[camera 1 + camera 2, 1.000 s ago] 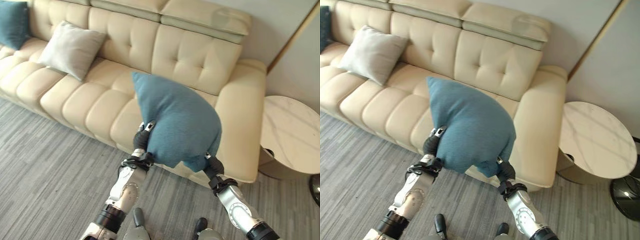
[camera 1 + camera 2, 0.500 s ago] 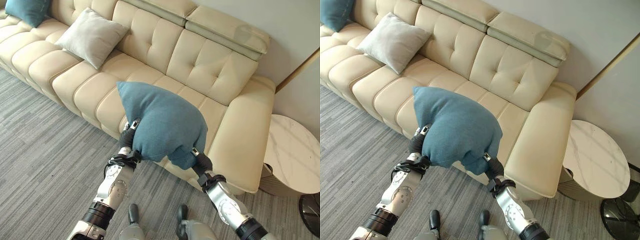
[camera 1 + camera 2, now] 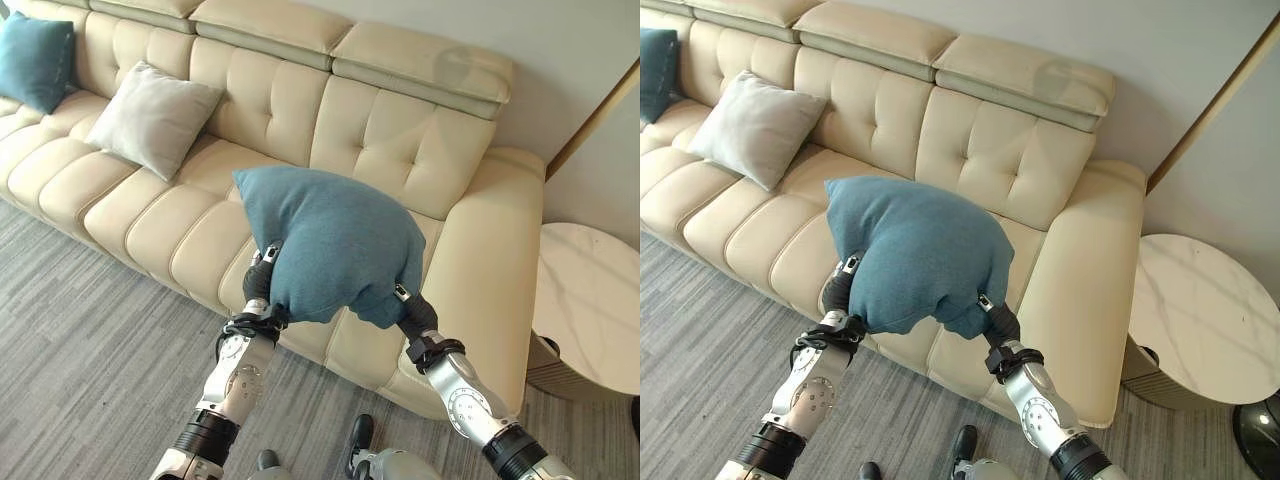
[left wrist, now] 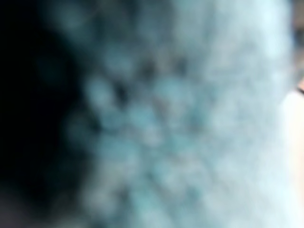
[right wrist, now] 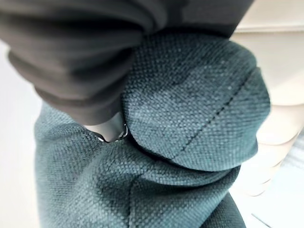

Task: Pick up all the scattered cushions and arrange them neatly on the sofa.

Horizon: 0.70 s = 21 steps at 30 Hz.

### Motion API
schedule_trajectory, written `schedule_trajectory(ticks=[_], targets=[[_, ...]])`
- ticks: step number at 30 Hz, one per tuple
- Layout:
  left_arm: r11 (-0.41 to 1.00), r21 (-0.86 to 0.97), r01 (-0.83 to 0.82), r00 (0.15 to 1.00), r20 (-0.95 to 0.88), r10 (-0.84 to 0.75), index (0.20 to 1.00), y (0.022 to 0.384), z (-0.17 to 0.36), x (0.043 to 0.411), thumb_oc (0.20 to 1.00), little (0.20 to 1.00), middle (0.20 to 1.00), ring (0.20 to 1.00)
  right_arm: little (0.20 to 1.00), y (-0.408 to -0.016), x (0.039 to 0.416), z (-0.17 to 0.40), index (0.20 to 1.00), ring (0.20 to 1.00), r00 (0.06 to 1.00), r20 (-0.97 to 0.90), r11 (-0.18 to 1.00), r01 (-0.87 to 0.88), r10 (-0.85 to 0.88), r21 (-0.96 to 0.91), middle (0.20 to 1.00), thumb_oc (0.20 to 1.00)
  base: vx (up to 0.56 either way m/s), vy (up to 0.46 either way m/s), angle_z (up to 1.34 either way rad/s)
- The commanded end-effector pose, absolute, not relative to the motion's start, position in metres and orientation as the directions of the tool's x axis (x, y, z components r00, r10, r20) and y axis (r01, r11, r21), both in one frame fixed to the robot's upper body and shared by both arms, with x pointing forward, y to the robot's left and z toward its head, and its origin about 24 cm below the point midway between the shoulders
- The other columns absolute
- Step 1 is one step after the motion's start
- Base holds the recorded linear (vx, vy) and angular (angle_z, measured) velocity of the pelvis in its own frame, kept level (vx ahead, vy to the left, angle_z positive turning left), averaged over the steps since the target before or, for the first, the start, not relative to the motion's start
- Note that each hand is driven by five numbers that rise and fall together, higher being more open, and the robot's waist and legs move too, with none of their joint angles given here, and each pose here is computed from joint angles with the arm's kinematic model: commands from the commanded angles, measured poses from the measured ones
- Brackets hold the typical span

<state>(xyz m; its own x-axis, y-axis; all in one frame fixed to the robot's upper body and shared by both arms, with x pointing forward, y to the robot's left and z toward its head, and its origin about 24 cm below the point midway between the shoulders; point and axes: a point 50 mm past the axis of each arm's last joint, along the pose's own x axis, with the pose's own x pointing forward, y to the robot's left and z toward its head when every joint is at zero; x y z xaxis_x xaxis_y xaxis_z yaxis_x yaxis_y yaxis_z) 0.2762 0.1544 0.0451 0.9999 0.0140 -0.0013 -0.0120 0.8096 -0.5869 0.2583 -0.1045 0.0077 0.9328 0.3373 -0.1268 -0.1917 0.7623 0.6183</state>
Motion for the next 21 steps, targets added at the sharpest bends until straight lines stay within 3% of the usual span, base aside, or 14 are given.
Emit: schedule_trajectory(ticks=[1,10,21], targets=[[0.745,-0.581,0.327,0.945,0.198,-0.261,0.200,0.085,0.083,0.274,0.200,0.200,0.200,0.200,0.200,-0.021,0.262,0.115,0.200,0.200,0.731,0.394,0.433,-0.660,0.556,0.613,0.200,0.200,0.17,0.055,-0.35],[0.760,-0.561,0.329,0.944,0.216,-0.249,0.200,0.082,0.089,0.276,0.200,0.200,0.200,0.200,0.200,-0.036,0.267,0.109,0.200,0.200,0.785,0.369,0.477,-0.603,0.498,0.639,0.200,0.200,0.21,0.164,-0.53],[0.807,-0.489,0.331,0.943,0.203,-0.264,0.200,0.089,0.088,0.280,0.200,0.200,0.200,0.200,0.200,-0.018,0.258,0.104,0.200,0.200,0.755,0.349,0.411,-0.614,0.556,0.674,0.200,0.200,0.17,0.279,-0.45]])
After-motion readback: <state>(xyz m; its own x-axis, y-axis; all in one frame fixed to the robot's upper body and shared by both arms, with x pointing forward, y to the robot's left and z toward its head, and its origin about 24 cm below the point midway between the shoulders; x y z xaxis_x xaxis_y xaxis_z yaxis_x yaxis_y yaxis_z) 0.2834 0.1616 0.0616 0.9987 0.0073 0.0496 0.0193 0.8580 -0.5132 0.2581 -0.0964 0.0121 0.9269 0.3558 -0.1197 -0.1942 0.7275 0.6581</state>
